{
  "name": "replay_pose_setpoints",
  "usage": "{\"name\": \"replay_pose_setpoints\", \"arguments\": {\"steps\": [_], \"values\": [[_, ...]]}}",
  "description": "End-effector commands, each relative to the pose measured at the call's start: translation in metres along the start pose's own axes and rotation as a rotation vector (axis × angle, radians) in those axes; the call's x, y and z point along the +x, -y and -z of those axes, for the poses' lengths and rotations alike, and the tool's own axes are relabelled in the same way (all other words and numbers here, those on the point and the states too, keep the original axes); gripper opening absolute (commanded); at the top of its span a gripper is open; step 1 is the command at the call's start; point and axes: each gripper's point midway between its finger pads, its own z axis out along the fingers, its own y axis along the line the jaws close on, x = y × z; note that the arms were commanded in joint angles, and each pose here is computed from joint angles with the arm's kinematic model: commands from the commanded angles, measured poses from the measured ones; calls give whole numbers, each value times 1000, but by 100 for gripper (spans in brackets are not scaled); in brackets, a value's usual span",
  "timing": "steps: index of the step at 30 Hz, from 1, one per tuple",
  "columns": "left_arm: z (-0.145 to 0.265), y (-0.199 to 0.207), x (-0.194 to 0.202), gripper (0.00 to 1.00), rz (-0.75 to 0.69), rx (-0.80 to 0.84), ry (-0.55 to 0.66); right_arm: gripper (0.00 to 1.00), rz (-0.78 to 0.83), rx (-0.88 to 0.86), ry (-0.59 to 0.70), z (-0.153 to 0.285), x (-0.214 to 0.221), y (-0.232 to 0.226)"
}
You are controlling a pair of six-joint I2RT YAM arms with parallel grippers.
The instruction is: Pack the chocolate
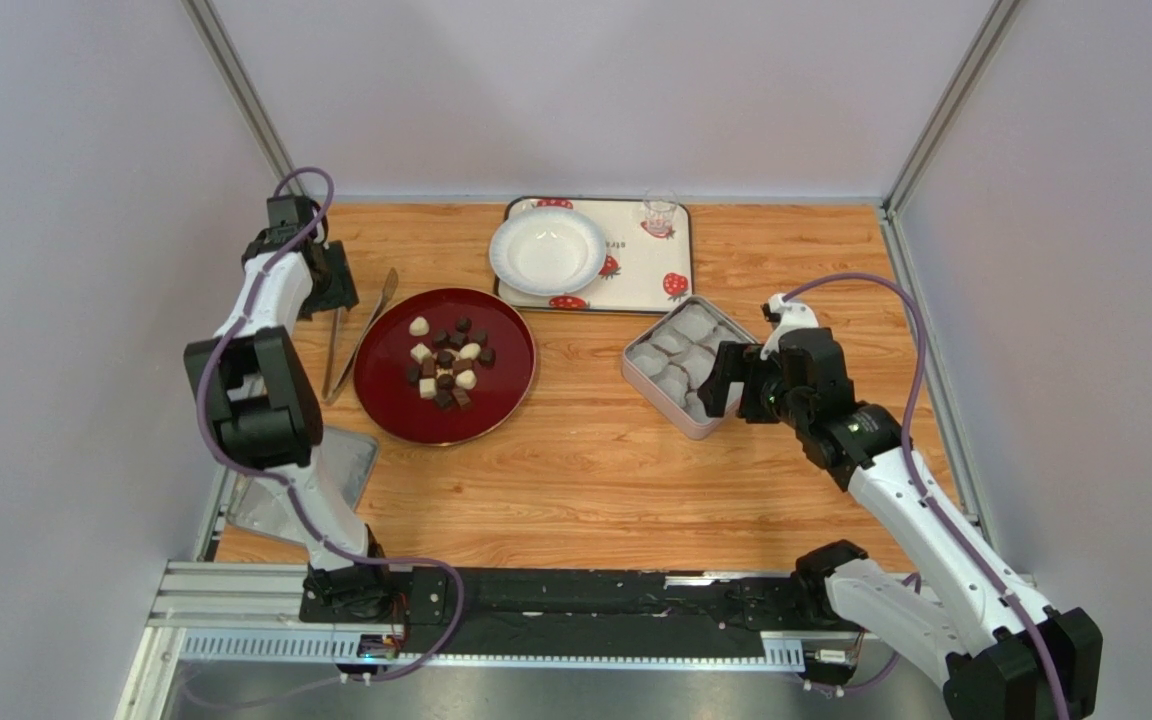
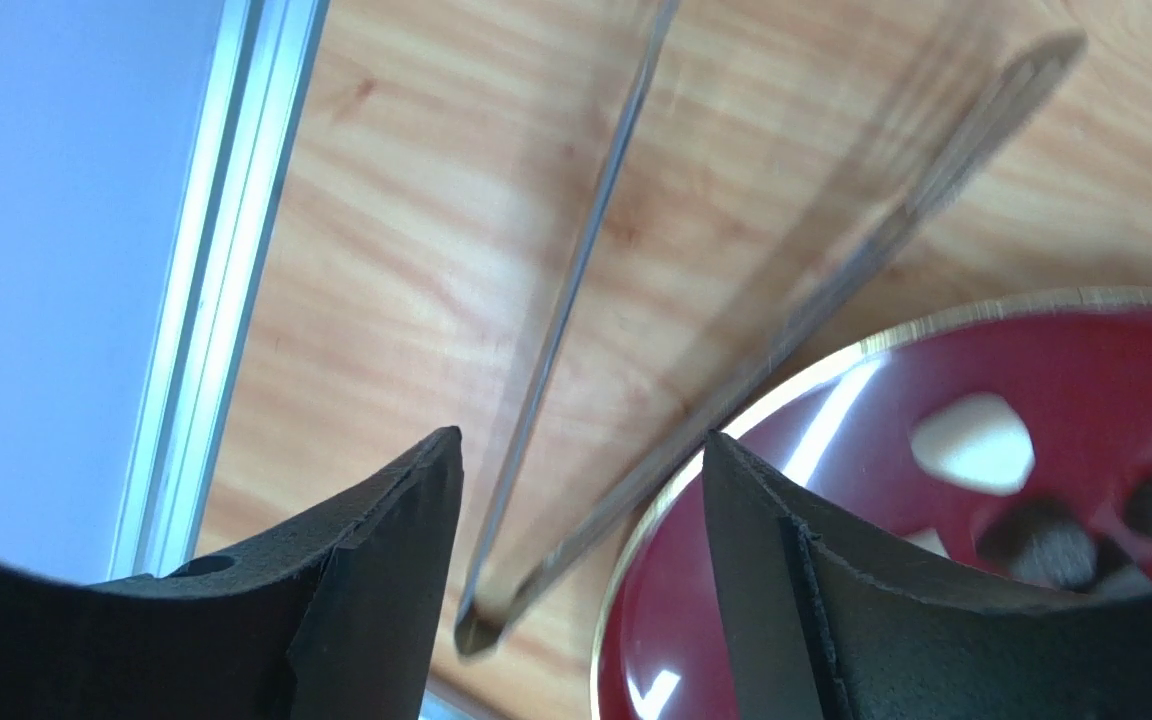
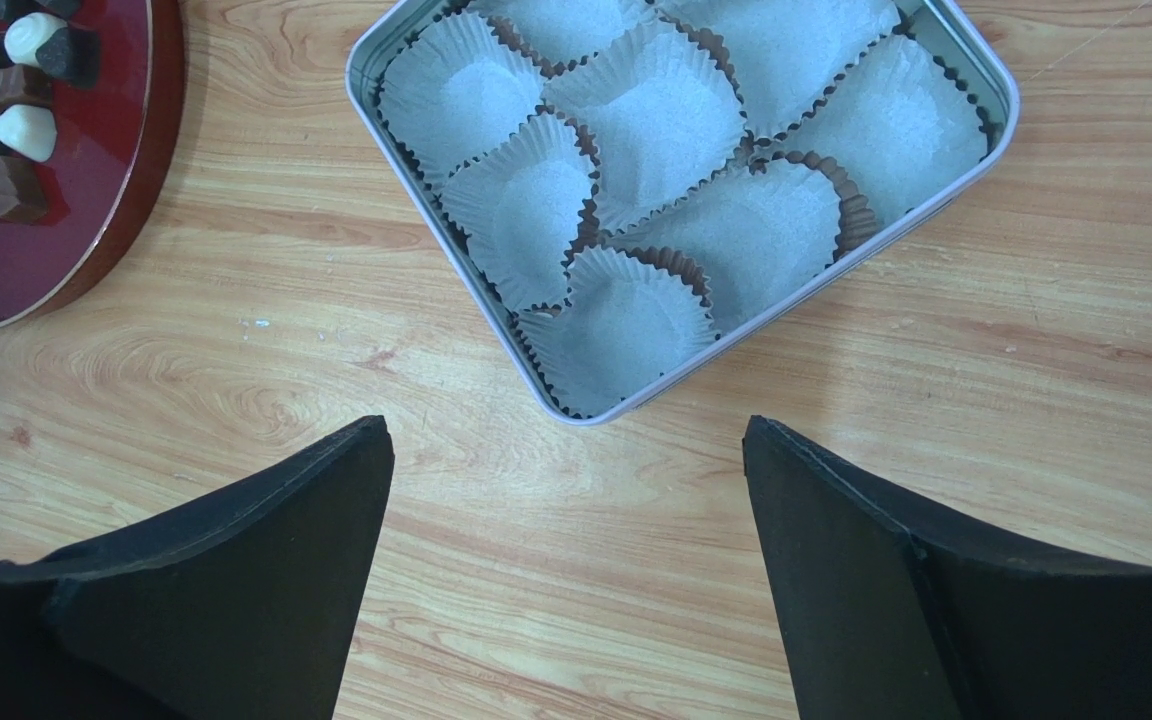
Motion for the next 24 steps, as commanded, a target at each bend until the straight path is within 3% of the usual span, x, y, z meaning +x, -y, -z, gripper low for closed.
{"name": "replay_pose_setpoints", "arguments": {"steps": [1,6,9,12,14,17,19,21,22,24], "values": [[-25,-4,-13,68,-22,34,-43,91,26,-5,30,-3,-7,-2],[-62,-12,-4,67,26,60,-139,90,30,2,16,-5,-4,0],[-73,-13,1,56,20,68,-180,90,29,4,5,-8,-1,0],[-79,-14,6,53,2,70,-204,90,31,6,6,-9,-1,1],[-81,-15,6,43,-10,66,-205,90,31,4,5,-10,-1,1],[-82,-16,7,37,-26,67,-210,90,30,0,4,-11,0,0],[-81,-18,7,25,-37,66,-215,89,32,-4,5,-11,0,0],[-78,-20,5,25,-55,55,-209,89,33,-6,11,-10,-2,-1],[-73,-23,3,16,-60,47,-204,89,32,-7,11,-9,-2,-1],[-65,-29,-1,11,-76,19,-190,89,33,-13,15,-8,-3,-2]]}}
